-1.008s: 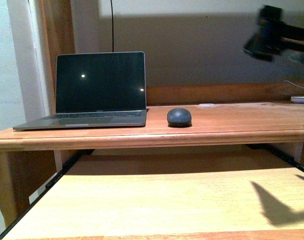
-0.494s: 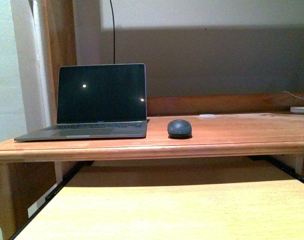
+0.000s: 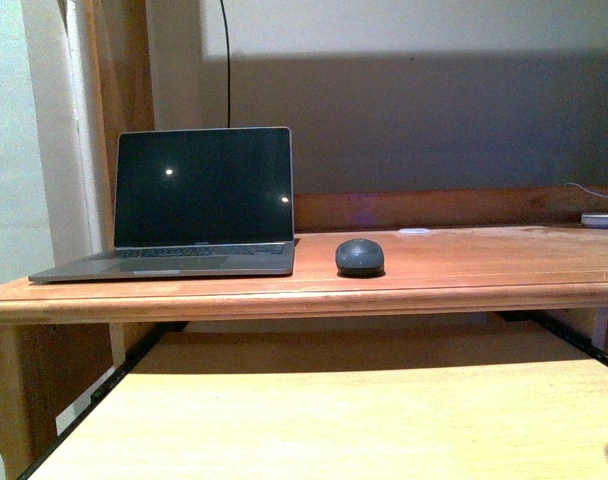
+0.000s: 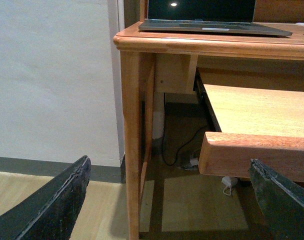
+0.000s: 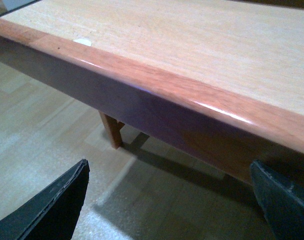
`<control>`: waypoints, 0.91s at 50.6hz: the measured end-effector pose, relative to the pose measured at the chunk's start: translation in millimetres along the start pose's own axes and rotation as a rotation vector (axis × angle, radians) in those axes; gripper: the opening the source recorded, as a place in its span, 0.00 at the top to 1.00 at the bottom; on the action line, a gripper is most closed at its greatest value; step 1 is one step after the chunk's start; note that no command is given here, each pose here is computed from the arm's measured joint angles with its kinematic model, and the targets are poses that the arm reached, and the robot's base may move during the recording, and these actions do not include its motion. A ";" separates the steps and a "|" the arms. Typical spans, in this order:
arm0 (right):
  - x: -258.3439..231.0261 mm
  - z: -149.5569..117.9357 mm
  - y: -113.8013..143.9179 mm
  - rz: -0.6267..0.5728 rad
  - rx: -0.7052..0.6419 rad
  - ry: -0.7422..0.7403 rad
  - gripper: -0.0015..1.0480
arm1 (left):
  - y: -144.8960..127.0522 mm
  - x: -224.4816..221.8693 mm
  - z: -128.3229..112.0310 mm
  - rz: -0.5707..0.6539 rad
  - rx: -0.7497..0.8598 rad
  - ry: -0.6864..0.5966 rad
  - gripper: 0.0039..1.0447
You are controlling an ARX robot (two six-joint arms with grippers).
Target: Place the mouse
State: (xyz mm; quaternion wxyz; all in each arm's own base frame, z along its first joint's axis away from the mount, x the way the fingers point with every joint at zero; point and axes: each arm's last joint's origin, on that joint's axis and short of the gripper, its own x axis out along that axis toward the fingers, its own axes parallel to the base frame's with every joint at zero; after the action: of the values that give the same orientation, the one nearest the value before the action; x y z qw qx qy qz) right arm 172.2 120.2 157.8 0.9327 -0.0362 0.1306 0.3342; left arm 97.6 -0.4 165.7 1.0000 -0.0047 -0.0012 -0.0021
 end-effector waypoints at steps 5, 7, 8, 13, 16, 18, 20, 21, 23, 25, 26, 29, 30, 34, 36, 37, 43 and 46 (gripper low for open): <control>27.7 3.1 7.5 -0.005 -0.004 0.025 0.07 | 0.0 0.0 0.0 0.000 0.000 0.000 0.07; 35.3 4.9 7.7 -0.014 -0.003 0.032 0.07 | 0.0 0.0 0.0 0.000 0.000 0.000 0.07; 38.0 6.0 7.7 -0.023 -0.002 0.032 0.07 | 0.0 0.0 0.0 0.000 0.000 0.000 0.07; 71.1 21.3 4.6 -0.090 0.004 0.027 0.07 | 0.0 0.0 0.0 0.000 0.000 0.000 0.07; 86.3 28.5 2.6 -0.122 0.006 0.028 0.07 | 0.0 0.0 0.0 0.000 0.000 0.000 0.07; 95.4 32.5 1.0 -0.141 0.011 0.030 0.07 | 0.0 0.0 0.0 0.000 0.000 0.000 0.07; 104.4 37.0 -0.6 -0.160 0.021 0.030 0.07 | 0.0 0.0 0.0 0.000 0.000 0.000 0.07; 110.3 39.9 -1.8 -0.169 0.026 0.029 0.07 | 0.0 0.0 0.0 0.000 0.000 0.000 0.07; 119.2 43.8 -3.7 -0.184 0.033 0.029 0.07 | 0.0 0.0 0.0 0.000 0.000 0.000 0.07; 127.6 47.9 -5.2 -0.196 0.034 0.027 0.07 | 0.0 0.0 0.0 0.000 0.000 0.000 0.07; 132.9 50.2 -6.0 -0.203 0.034 0.026 0.07 | 0.0 0.0 0.0 0.000 0.000 0.000 0.07; 151.0 57.3 -9.9 -0.233 0.036 0.029 0.07 | 0.0 0.0 0.0 0.000 0.000 0.000 0.07; 156.0 59.4 -10.5 -0.240 0.036 0.030 0.07 | 0.0 0.0 0.0 0.000 0.000 0.000 0.07; 176.5 67.3 -14.1 -0.277 0.049 0.031 0.07 | 0.0 0.0 0.0 0.000 0.000 0.000 0.07; 188.8 72.3 -16.9 -0.297 0.062 0.030 0.07 | 0.0 0.0 0.0 0.000 0.000 0.000 0.07; 191.2 73.3 -17.6 -0.302 0.065 0.029 0.07 | 0.0 0.0 0.0 0.000 0.000 0.000 0.07; 211.9 80.9 -23.2 -0.343 0.080 0.025 0.07 | 0.0 0.0 0.0 0.000 0.000 0.000 0.07; 216.4 81.3 -22.8 -0.364 0.091 0.032 0.07 | 0.0 0.0 0.0 0.000 0.000 0.000 0.07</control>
State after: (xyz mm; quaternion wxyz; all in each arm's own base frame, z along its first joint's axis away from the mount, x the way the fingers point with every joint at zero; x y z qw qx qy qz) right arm 365.2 248.0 177.8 0.9763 -0.0224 0.1514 0.1533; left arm 97.6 -0.4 165.7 1.0000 -0.0047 -0.0012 -0.0021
